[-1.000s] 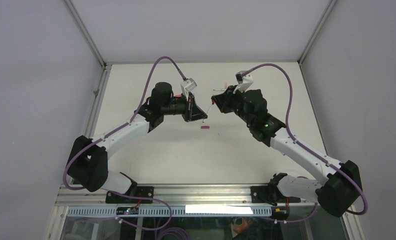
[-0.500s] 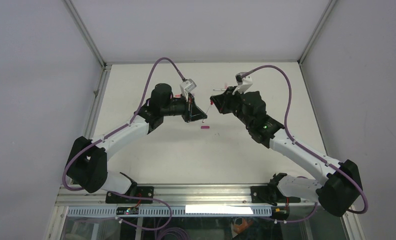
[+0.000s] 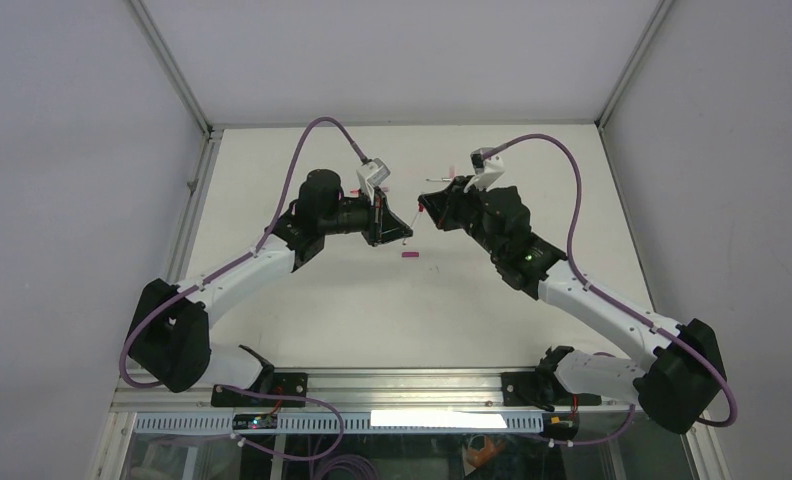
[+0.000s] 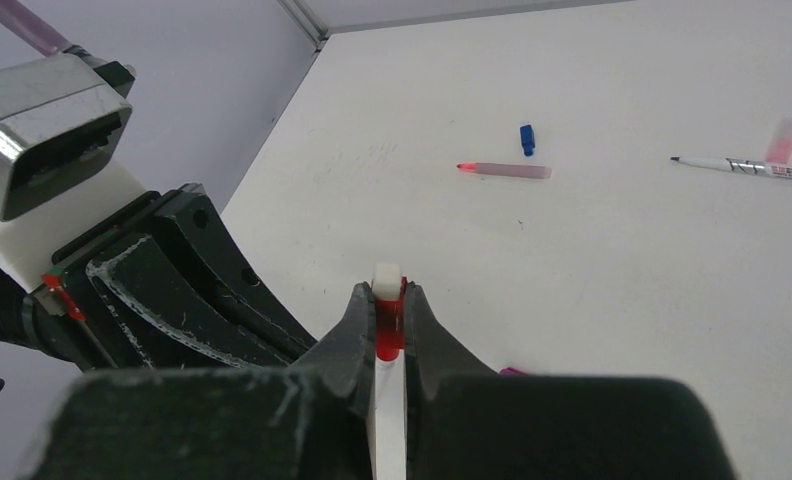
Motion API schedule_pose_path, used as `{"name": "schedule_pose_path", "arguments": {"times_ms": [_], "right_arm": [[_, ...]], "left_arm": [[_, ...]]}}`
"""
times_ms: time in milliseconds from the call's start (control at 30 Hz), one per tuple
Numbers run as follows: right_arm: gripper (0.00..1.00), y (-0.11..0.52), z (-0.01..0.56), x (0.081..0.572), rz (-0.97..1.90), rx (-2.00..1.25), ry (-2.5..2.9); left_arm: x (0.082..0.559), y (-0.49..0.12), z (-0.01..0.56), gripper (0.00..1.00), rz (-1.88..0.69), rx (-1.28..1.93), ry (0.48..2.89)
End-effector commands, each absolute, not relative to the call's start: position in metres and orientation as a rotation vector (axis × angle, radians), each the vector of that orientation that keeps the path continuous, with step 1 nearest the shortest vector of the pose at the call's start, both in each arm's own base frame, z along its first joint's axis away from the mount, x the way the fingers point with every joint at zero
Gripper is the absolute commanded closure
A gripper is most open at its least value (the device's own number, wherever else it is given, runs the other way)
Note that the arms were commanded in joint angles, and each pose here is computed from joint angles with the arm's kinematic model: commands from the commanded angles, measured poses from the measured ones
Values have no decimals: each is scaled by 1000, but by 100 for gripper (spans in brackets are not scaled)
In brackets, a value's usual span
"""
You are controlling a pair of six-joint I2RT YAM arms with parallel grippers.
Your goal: Insert the pens into the pen caps
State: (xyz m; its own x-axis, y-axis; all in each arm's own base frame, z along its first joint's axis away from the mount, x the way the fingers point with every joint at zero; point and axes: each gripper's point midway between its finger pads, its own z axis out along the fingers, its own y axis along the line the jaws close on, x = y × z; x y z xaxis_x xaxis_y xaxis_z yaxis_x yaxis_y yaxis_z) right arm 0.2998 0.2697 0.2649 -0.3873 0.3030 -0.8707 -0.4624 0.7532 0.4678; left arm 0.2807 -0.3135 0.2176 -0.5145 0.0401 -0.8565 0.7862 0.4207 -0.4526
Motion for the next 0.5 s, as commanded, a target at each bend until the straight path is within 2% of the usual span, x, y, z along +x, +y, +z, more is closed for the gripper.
{"name": "schedule_pose_path", "arguments": {"times_ms": [0,467], "right_arm": [[100,275,252,284,854,-149,1839],[100,277,235,282,866,-62,1863]], "left_arm": [[300,-310,271,100,-1074,654,1660],[320,-326,300,100,-1097,652,1556]]}}
